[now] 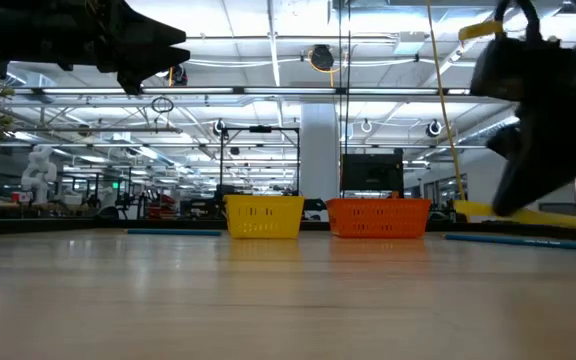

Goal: Sort pens & pencils
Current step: Put the right yellow pen into the yellow basket

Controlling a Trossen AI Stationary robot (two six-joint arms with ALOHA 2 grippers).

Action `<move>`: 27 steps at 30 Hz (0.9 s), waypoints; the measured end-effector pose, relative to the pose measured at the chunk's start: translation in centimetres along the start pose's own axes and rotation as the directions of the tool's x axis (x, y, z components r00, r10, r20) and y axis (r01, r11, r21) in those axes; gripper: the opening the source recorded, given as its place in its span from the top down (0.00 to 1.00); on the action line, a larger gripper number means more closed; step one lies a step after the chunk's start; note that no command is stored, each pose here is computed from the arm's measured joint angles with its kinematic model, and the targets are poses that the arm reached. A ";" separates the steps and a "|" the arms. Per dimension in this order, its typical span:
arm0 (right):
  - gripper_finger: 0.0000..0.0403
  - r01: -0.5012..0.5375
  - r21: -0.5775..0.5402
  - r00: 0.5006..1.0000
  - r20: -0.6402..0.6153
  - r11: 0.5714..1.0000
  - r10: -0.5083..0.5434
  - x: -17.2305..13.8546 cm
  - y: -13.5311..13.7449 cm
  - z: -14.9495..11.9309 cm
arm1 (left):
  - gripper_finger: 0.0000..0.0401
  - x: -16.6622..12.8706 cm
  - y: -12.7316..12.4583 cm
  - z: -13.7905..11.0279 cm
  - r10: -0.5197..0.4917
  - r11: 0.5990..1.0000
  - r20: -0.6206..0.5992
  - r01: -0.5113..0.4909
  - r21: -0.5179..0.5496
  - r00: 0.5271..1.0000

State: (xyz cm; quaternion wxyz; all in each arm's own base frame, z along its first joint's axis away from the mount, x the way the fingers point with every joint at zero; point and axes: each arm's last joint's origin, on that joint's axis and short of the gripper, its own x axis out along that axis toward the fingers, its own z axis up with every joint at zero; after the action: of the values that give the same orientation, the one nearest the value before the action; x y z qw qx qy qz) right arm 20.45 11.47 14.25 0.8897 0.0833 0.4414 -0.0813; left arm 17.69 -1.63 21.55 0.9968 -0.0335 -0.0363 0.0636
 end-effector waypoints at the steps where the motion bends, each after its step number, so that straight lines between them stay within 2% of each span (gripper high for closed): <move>1: 1.00 0.001 -0.011 1.000 0.020 1.000 0.000 -0.1 -0.1 0.3 | 0.54 0.0 0.0 0.0 0.000 1.000 0.000 0.000 0.000 1.000; 6: 1.00 -0.025 -0.063 0.980 0.198 0.998 0.037 0.0 -0.5 2.9 | 0.54 0.0 0.0 0.1 -0.001 1.000 0.006 0.001 -0.007 1.000; 11: 1.00 -0.003 -0.122 0.910 0.412 0.992 0.053 0.1 -1.4 6.1 | 0.54 0.3 -0.1 -0.1 -0.001 1.000 0.008 0.001 -0.012 1.000; 14: 1.00 0.000 -0.154 0.847 0.525 0.988 0.082 -0.2 -2.1 7.9 | 0.54 0.9 -0.3 -0.5 -0.020 1.000 0.020 0.020 -0.005 1.000; 17: 1.00 -0.043 -0.185 0.756 0.636 0.982 0.153 -0.7 -2.9 9.3 | 0.54 1.9 -0.5 -1.5 -0.041 0.999 0.016 0.040 0.033 0.999; 23: 1.00 -0.097 -0.222 0.576 0.783 0.970 0.236 -1.5 -4.5 9.7 | 0.54 5.2 -1.4 -3.0 -0.060 0.991 -0.045 0.065 0.119 0.997; 25: 1.00 -0.118 -0.227 0.545 0.799 0.967 0.255 -1.6 -4.8 9.4 | 0.54 6.4 -1.8 -3.2 -0.067 0.987 -0.061 0.075 0.139 0.996; 27: 1.00 -0.122 -0.226 0.540 0.802 0.966 0.256 -1.5 -5.0 9.0 | 0.54 7.5 -2.1 -3.2 -0.088 0.983 -0.078 0.099 0.155 0.993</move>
State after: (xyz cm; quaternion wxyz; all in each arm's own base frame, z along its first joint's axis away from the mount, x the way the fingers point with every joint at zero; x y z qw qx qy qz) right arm 25.39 4.75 20.43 0.9991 0.0188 -0.0331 0.0176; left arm 25.59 -2.96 19.00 0.9988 0.0456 0.0029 0.0180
